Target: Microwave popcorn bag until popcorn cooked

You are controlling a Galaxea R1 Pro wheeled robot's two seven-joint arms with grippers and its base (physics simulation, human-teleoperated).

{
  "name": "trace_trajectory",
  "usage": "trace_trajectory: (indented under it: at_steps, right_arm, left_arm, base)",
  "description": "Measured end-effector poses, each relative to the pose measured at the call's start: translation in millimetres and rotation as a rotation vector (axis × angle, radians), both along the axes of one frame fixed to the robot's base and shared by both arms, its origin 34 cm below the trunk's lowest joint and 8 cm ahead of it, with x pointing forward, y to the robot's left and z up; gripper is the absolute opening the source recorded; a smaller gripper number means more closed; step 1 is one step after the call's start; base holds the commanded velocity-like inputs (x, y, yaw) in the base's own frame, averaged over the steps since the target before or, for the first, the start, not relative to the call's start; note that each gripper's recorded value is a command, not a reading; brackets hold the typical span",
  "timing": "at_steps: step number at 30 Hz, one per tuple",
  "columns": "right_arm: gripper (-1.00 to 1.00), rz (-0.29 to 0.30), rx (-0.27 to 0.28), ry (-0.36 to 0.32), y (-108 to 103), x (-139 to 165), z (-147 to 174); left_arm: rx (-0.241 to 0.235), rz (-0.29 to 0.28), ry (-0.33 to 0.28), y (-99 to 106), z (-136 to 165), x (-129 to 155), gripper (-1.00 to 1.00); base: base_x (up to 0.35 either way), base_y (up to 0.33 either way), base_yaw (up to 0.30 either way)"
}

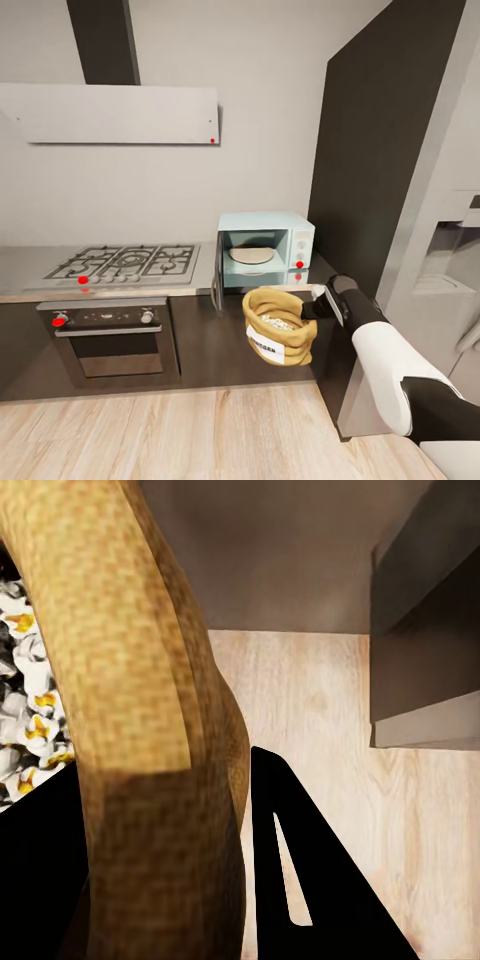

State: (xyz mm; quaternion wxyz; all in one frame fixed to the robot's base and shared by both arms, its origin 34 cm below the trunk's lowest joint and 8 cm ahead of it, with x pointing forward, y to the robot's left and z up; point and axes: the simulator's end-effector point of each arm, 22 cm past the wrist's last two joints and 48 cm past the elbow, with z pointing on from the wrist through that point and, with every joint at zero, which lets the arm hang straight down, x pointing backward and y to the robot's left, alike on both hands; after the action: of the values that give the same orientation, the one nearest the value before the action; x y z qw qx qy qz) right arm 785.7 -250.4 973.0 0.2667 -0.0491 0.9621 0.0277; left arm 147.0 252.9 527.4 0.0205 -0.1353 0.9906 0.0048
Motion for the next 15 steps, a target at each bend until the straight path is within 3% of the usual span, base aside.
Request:
trace_trajectory:
  at_steps: [3,9,15]
  right_arm:
    - [-1.00,-0.015,-0.017,-0.005,-12.2,0.8,1.5]
    - [-1.00,-0.024,-0.025,-0.041,-15.8,7.3,15.2]
    - [-1.00,-0.028,-0.035,-0.070,-16.2,27.1,53.4]
  left_arm:
    - [0.000,-0.001,0.000,0.0,0.0,0.0,1.00]
    - [0.001,0.000,0.000,0.2,0.0,0.0,1.00]
    - [0.001,-0.001,0.000,0.1,0.0,0.0,1.00]
  base:
    - [0.000,0.000,0.000]
    - [0.000,0.000,0.000]
    - [0.000,0.000,0.000]
